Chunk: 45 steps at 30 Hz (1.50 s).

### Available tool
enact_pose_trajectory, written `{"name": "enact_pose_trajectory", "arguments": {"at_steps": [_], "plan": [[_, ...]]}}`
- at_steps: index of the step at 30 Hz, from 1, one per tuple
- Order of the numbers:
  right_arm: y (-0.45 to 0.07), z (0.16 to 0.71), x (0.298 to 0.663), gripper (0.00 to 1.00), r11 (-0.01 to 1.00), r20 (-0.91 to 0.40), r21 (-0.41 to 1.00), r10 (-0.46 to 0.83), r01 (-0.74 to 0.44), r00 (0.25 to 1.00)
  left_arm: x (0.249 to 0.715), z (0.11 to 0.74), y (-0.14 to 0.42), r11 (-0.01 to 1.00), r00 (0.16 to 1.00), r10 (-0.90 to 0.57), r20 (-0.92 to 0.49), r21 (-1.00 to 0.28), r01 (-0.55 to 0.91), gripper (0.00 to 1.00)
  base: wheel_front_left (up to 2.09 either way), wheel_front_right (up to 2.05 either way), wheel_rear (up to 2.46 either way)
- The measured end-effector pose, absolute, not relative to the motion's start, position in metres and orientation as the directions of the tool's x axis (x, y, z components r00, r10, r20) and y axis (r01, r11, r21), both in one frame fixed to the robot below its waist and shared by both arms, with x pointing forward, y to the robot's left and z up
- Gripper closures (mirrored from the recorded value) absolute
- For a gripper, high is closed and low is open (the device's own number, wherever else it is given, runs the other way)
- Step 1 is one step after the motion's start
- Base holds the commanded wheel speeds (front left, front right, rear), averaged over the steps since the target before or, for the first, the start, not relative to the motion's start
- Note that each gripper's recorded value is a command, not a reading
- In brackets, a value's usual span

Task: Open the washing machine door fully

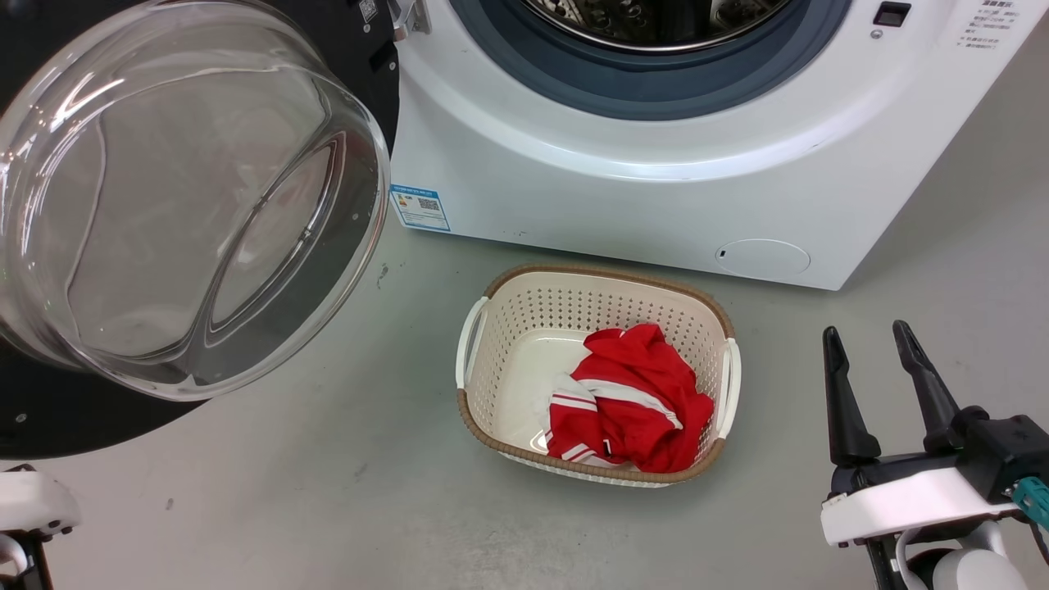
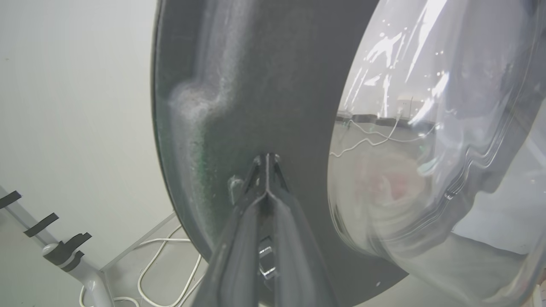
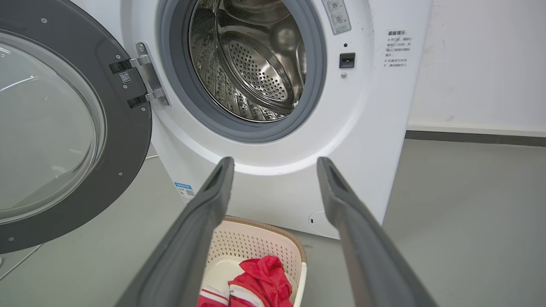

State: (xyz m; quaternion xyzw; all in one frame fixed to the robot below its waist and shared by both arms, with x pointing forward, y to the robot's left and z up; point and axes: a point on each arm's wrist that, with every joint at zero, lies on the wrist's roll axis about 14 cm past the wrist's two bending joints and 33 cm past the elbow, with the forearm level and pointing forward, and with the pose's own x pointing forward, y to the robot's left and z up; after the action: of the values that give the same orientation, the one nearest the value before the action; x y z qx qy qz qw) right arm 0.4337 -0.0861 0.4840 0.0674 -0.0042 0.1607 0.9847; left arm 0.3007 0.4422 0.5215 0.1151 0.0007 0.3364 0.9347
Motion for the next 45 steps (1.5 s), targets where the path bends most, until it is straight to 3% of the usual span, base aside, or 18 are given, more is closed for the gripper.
{"name": "enact_pose_trajectory", "arguments": {"at_steps": [11, 20, 21, 22, 23, 35, 45], "plan": [[-0.091, 0.492, 0.425, 0.00, 0.941, 0.054, 0.146, 0.301, -0.305, 0.952, 0.286, 0.514, 0.433, 0.740, 0.765, 0.640, 0.068, 0.216, -0.637, 1.00, 0.00, 0.00, 0.00], [-0.097, 0.504, 0.406, 0.00, 0.944, 0.078, 0.136, 0.291, -0.299, 0.954, 0.268, 0.503, 0.366, 0.818, 0.828, 0.557, 0.056, 0.137, -0.559, 1.00, 0.00, 0.00, 0.00], [-0.097, 0.505, 0.404, 0.00, 0.945, 0.080, 0.134, 0.289, -0.298, 0.954, 0.269, 0.501, 0.357, 0.831, 0.839, 0.542, 0.051, 0.118, -0.544, 0.80, 0.00, 0.00, 0.00], [-0.098, 0.506, 0.403, 0.00, 0.946, 0.084, 0.132, 0.288, -0.297, 0.954, 0.270, 0.499, 0.348, 0.843, 0.849, 0.526, 0.047, 0.103, -0.528, 0.33, 0.00, 0.00, 0.00], [-0.099, 0.508, 0.402, 0.00, 0.947, 0.087, 0.130, 0.285, -0.295, 0.955, 0.272, 0.500, 0.339, 0.855, 0.860, 0.509, 0.050, 0.092, -0.511, 0.00, 0.00, 0.00, 0.00], [-0.116, 0.521, 0.389, 0.00, 0.962, 0.112, 0.090, 0.246, -0.256, 0.963, 0.312, 0.517, 0.249, 0.965, 0.959, 0.259, 0.110, -0.004, -0.261, 0.00, 0.00, 0.00, 0.00], [-0.143, 0.538, 0.377, 0.00, 0.983, 0.145, 0.025, 0.176, -0.182, 0.974, 0.354, 0.543, 0.188, 0.998, 0.979, 0.057, 0.195, -0.022, -0.053, 0.00, 0.00, 0.00, 0.00]]}}
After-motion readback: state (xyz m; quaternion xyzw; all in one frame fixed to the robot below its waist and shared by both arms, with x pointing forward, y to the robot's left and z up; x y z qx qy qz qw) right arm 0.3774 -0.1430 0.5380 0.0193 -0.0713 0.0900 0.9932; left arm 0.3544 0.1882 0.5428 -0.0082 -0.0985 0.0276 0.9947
